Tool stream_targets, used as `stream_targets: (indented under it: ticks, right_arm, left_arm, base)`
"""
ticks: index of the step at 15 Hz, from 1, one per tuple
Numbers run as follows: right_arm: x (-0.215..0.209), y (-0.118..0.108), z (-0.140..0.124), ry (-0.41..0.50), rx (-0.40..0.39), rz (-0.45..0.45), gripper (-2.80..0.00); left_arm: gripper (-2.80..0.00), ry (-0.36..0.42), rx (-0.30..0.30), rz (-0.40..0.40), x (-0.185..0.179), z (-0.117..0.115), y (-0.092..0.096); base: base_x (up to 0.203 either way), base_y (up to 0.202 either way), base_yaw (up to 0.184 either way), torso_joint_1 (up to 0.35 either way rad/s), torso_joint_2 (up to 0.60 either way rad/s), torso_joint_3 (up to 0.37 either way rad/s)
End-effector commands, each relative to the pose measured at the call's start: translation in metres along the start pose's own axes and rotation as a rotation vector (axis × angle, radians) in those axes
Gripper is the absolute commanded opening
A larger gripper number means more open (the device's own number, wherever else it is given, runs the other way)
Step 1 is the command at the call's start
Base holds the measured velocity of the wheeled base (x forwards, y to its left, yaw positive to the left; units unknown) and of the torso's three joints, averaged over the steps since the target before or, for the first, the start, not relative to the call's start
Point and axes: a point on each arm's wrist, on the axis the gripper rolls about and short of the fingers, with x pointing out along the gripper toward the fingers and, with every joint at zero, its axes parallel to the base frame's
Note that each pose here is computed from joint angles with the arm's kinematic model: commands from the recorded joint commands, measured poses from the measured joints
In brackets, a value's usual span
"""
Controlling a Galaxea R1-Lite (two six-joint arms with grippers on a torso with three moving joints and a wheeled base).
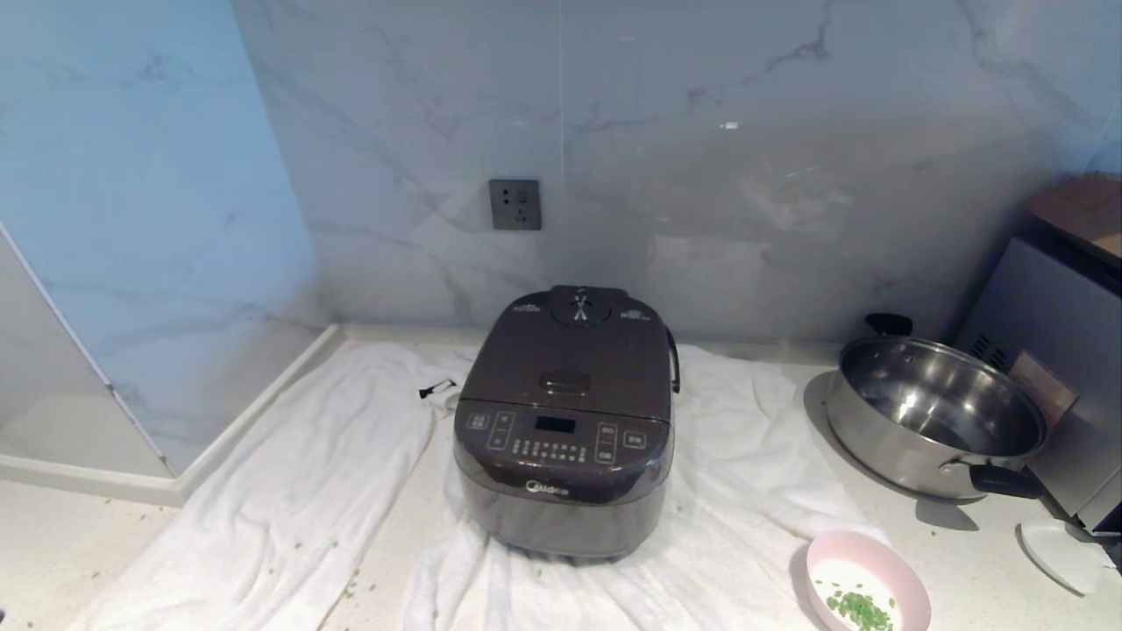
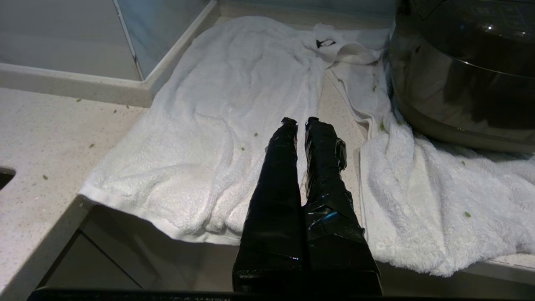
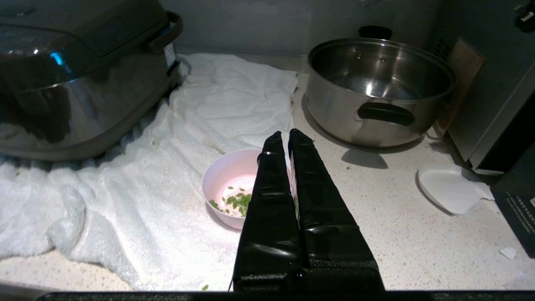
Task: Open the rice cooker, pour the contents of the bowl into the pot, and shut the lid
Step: Open the rice cooker
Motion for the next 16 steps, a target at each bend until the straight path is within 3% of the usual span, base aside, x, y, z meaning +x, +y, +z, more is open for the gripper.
stream_targets:
  ticks: [1, 14, 16]
  right_arm:
    - [0.0, -0.001, 0.0, -0.002, 0.035, -0.03, -2.8]
    - [0.0, -0.001, 0.0, 0.006, 0.041, -0.04, -2.8]
    - [-0.003, -0.002, 0.021, -0.017, 0.047, -0.047, -2.8]
  left_arm:
    - [-2.8, 0.002, -0.001, 0.001, 0.0, 0.0, 0.0]
    - [-2.8, 0.002, 0.001, 0.001, 0.0, 0.0, 0.0]
    - [-2.8, 0.002, 0.001, 0.001, 0.0, 0.0, 0.0]
  base:
    - [0.0, 0.0, 0.0, 0.0, 0.0, 0.0]
    - [0.0, 0.0, 0.0, 0.0, 0.0, 0.0]
    - [0.0, 0.0, 0.0, 0.0, 0.0, 0.0]
